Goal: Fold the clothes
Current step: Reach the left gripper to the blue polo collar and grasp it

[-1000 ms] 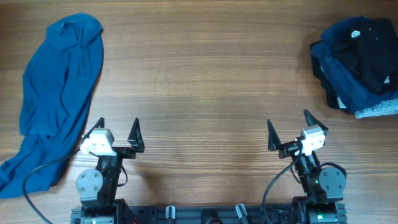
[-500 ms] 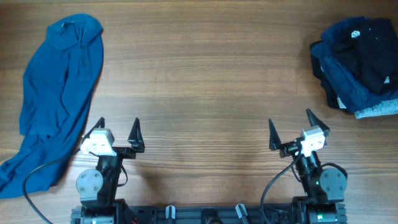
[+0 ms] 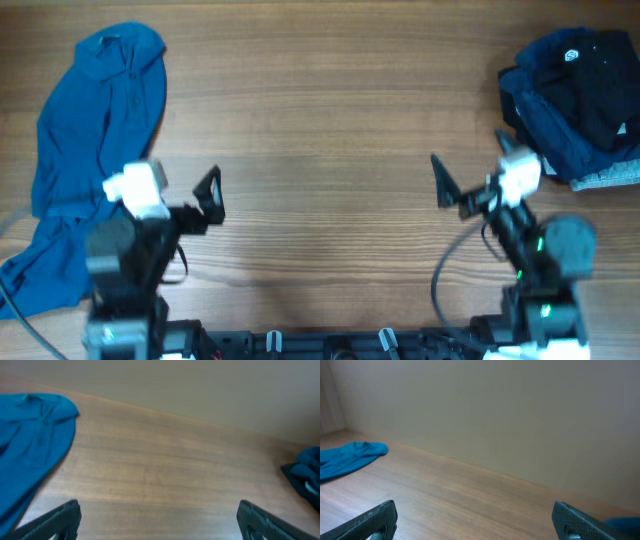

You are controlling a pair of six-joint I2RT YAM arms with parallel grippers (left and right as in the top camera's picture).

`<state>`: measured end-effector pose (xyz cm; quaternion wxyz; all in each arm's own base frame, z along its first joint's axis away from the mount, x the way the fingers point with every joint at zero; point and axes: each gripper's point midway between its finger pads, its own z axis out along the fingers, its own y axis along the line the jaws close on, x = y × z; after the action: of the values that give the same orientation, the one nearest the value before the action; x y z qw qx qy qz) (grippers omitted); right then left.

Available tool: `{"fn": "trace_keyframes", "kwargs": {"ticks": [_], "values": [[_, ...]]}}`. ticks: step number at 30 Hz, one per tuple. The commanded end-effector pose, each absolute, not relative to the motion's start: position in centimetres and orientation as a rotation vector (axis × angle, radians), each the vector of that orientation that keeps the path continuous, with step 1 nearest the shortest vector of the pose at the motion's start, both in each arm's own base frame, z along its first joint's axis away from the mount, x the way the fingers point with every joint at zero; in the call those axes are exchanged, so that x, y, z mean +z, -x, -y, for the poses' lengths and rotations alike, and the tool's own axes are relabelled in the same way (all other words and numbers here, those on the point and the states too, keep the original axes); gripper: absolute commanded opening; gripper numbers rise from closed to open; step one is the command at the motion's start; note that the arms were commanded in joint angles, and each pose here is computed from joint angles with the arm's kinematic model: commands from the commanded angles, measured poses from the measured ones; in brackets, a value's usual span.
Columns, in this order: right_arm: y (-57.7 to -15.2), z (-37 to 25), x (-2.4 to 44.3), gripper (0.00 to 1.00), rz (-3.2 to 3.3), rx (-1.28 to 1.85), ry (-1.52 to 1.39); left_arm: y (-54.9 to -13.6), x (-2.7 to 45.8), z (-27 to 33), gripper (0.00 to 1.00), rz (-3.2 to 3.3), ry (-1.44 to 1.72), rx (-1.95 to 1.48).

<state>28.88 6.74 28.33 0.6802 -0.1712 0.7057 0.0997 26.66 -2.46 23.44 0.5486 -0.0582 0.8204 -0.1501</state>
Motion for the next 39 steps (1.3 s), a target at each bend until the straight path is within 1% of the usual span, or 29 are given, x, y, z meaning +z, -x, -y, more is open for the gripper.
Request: {"fn": "trace_keyframes", "kwargs": {"ticks": [1,5,7,12,14,20,23,26,28,30,34,39], "values": [[-32.8,-7.9,29.1,1.0,-1.696,0.316,0.422,-29.4,25.9,3.5,1.0,-2.046,0.056,-0.406],[-37.5,-9.2,27.6,1.0,-1.916,0.447,0.445,-32.2,25.2,3.4,1.0,-2.258,0.033,-0.4],[-39.0,-9.8,26.7,1.0,-2.008,0.518,0.451,-33.2,24.1,3.3,1.0,-2.37,0.042,-0.409],[-39.8,-13.4,25.6,1.0,-1.986,0.823,0.58,-35.2,20.8,3.8,1.0,-2.507,0.063,-0.487],[-39.8,-14.1,24.9,1.0,-2.0,0.927,0.563,-35.5,19.8,4.0,1.0,-2.537,0.069,-0.506],[-40.9,-14.0,23.4,1.0,-2.032,0.945,0.525,-37.0,20.9,3.9,1.0,-2.463,0.082,-0.51],[-41.5,-13.4,22.9,1.0,-2.056,0.883,0.494,-37.9,21.1,1.1,1.0,-2.458,0.271,-0.345],[-41.8,-13.0,22.6,1.0,-2.068,0.849,0.477,-39.2,21.6,-1.7,1.0,-2.436,0.359,-0.192],[-41.8,-13.0,22.6,1.0,-2.069,0.85,0.477,-42.0,22.2,-5.5,1.0,-2.404,0.45,-0.05],[-41.8,-13.0,22.5,1.0,-2.075,0.852,0.475,-43.6,21.9,-7.3,1.0,-2.381,0.49,0.011],[-41.6,-12.6,21.6,0.97,-2.122,0.833,0.447,-47.5,19.3,-10.9,0.99,-2.321,0.556,0.09],[-41.4,-11.7,20.2,0.96,-2.2,0.77,0.393,-50.8,15.2,-14.0,0.99,-2.281,0.603,0.112]]}}
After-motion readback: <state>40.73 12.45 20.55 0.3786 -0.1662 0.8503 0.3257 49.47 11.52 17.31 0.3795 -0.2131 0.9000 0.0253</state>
